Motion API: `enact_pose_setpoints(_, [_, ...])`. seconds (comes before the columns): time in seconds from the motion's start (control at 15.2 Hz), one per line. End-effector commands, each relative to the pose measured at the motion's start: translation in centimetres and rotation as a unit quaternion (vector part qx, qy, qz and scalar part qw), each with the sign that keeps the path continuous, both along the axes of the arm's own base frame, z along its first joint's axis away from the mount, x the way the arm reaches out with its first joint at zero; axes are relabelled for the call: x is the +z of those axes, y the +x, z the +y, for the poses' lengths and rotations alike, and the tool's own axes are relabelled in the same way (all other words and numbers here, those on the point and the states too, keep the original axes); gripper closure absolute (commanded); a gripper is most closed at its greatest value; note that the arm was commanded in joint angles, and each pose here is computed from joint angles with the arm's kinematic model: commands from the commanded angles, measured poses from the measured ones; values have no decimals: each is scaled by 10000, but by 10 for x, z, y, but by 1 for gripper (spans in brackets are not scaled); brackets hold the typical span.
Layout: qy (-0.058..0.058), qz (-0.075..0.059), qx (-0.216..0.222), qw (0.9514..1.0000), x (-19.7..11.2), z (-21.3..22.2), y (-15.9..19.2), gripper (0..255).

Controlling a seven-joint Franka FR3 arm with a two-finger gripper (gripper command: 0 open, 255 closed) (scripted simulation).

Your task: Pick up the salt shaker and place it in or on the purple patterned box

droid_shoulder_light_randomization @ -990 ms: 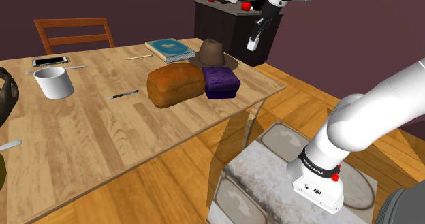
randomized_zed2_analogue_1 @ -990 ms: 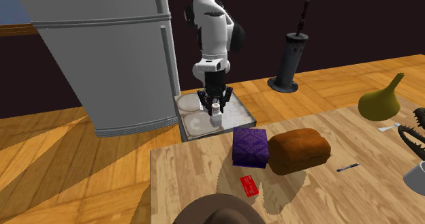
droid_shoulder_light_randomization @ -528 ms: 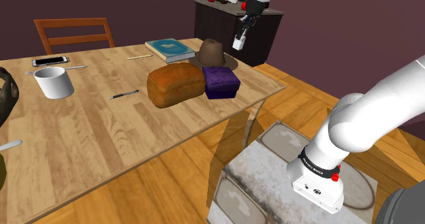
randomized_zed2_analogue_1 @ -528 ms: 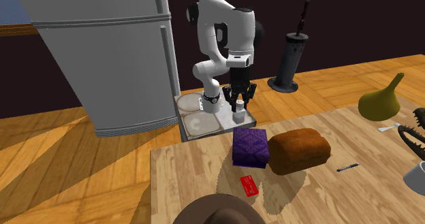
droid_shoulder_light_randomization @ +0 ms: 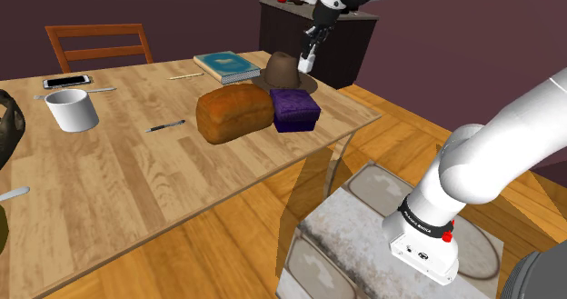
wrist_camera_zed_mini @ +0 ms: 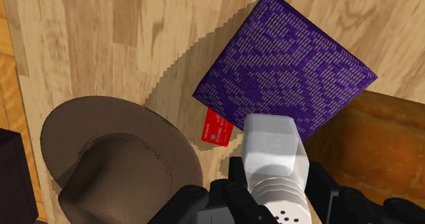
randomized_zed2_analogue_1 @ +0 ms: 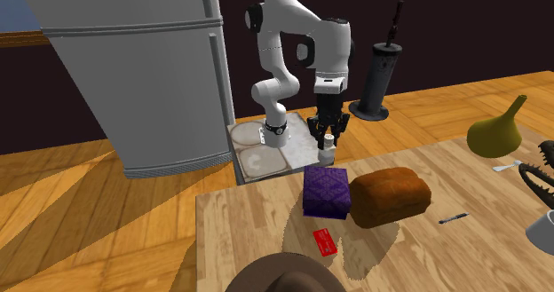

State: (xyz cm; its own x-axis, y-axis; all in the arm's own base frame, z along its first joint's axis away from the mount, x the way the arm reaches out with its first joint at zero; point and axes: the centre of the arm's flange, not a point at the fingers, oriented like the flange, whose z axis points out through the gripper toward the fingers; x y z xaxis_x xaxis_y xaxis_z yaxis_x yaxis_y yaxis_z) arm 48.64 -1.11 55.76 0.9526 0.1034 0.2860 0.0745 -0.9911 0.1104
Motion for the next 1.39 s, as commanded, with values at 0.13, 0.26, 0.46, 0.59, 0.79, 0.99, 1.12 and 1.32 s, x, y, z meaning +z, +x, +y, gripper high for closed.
enact_pose_setpoints(0.13, [0,-2,-1,10000,-20,0,-1,255])
enact_pose_setpoints(0.26, [0,-2,-1,10000,-31,0,-1,255])
enact_pose_setpoints(0.46, [0,-2,-1,10000,-47,0,-1,255])
enact_pose_setpoints(0.59, [0,-2,-1,10000,-57,0,-1,255])
enact_pose_setpoints(0.79, [1,-2,-1,10000,-68,0,-1,255])
enact_pose_setpoints(0.99, [0,-2,-1,10000,-68,0,-1,255])
enact_pose_setpoints(1.12, [0,-2,-1,10000,-68,0,-1,255])
enact_pose_setpoints(1.32, [0,-2,-1,10000,-68,0,-1,0])
